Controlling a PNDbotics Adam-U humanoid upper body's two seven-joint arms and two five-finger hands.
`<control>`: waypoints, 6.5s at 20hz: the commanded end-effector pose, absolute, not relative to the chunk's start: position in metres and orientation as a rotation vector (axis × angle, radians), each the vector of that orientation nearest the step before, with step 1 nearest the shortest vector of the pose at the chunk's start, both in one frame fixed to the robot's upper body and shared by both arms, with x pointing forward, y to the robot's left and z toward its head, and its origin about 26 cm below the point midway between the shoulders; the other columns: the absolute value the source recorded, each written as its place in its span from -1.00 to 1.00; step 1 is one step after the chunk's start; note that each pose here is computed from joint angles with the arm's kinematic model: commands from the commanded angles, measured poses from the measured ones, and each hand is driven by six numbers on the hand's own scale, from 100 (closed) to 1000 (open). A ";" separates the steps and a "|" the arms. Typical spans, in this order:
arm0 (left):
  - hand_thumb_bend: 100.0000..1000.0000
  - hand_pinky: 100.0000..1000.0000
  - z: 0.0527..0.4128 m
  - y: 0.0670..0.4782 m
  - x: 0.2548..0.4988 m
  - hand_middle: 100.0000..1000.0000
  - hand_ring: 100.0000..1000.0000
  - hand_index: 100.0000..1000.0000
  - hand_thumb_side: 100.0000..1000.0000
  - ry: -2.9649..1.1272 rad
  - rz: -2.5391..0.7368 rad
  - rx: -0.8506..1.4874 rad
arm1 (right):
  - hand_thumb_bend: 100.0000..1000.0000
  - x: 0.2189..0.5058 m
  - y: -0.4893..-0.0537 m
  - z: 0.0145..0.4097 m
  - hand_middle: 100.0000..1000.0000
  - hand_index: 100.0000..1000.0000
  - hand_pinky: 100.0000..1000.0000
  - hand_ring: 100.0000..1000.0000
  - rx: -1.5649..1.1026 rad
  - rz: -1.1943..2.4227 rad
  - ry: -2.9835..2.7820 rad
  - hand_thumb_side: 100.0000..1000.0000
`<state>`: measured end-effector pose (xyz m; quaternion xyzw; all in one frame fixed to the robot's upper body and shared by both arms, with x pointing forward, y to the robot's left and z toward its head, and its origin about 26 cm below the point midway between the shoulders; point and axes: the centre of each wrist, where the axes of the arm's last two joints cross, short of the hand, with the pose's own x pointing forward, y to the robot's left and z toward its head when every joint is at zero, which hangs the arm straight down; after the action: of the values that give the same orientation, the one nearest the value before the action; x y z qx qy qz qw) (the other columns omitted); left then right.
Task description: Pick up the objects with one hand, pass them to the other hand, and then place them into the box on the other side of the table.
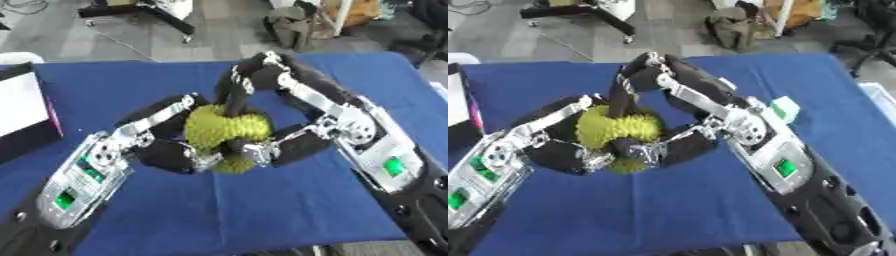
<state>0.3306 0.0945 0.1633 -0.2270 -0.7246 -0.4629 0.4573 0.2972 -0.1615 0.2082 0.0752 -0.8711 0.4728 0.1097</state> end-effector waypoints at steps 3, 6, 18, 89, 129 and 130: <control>-1.00 -0.20 0.166 0.098 0.334 -0.90 -0.30 -0.74 -0.55 -1.811 -1.059 -0.502 | -1.00 0.295 -0.162 0.219 -0.30 -0.57 0.29 0.13 0.204 1.367 -2.606 -1.00; -1.00 -0.19 0.165 0.101 0.335 -0.90 -0.30 -0.74 -0.56 -1.818 -1.029 -0.483 | -1.00 0.295 -0.165 0.218 -0.10 -0.36 0.34 0.23 0.169 1.351 -2.614 -1.00; -1.00 -0.17 0.157 0.117 0.340 -0.90 -0.29 -0.73 -0.60 -1.823 -0.965 -0.399 | -0.45 0.301 -0.184 0.224 0.83 0.70 0.69 0.69 -0.085 1.131 -2.818 -0.39; 0.17 0.63 0.216 0.235 0.325 0.45 0.76 0.47 0.24 -2.177 -0.550 0.068 | -1.00 0.334 -0.328 0.191 0.88 0.67 0.66 0.79 -0.773 0.844 -2.043 0.32; 0.10 0.63 0.212 0.210 0.308 0.45 0.76 0.47 0.35 -2.167 -0.731 -0.093 | -0.59 0.395 -0.458 0.099 0.97 0.97 0.78 1.00 -0.916 0.838 -1.221 -0.09; 0.10 0.63 0.212 0.210 0.308 0.45 0.76 0.47 0.36 -2.166 -0.732 -0.094 | -0.60 0.394 -0.460 0.097 0.96 0.97 0.78 0.99 -0.912 0.830 -1.214 -0.09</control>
<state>0.3105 0.2102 0.2018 -0.0416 -0.8558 -0.2821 0.4316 0.3925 -0.4515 0.0831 -0.3887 -0.5297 0.3763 0.6532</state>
